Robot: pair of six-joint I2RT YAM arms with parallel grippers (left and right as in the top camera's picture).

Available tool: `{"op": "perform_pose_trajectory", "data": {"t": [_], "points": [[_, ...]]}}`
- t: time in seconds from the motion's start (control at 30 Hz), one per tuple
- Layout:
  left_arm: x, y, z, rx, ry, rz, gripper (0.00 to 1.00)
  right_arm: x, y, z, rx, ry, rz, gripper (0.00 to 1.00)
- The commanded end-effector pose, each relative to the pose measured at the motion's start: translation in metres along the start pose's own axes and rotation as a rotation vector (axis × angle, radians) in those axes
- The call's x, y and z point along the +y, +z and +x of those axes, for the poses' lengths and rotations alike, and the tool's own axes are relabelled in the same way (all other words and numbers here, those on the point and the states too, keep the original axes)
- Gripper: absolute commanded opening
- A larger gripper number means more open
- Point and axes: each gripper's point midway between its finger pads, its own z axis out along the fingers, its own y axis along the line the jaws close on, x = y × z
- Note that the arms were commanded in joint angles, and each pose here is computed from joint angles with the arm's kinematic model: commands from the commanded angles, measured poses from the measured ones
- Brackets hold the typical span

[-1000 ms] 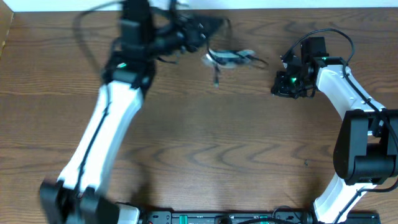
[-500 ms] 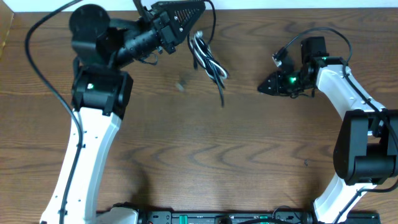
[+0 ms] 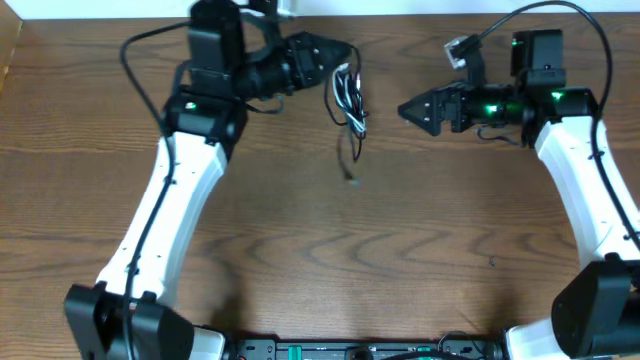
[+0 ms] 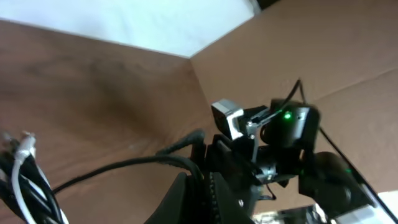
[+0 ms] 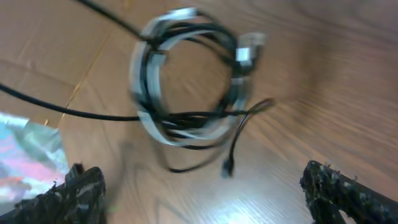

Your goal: Untangle cables

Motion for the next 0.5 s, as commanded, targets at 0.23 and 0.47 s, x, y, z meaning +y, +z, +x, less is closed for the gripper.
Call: {"op": "perform_pose_trajectory", "data": {"t": [0.23, 0.47], "points": [[-0.02, 0.01, 0.01, 0.035, -0.015, 0.041, 0.07, 0.002, 0.063, 0.005, 0.049, 0.096, 0.121, 0.92], [-0.02, 0.01, 0.01, 0.035, -0.029, 0.041, 0.07, -0.02, 0.087, 0.003, -0.013, 0.29, 0.306, 0.66]]}}
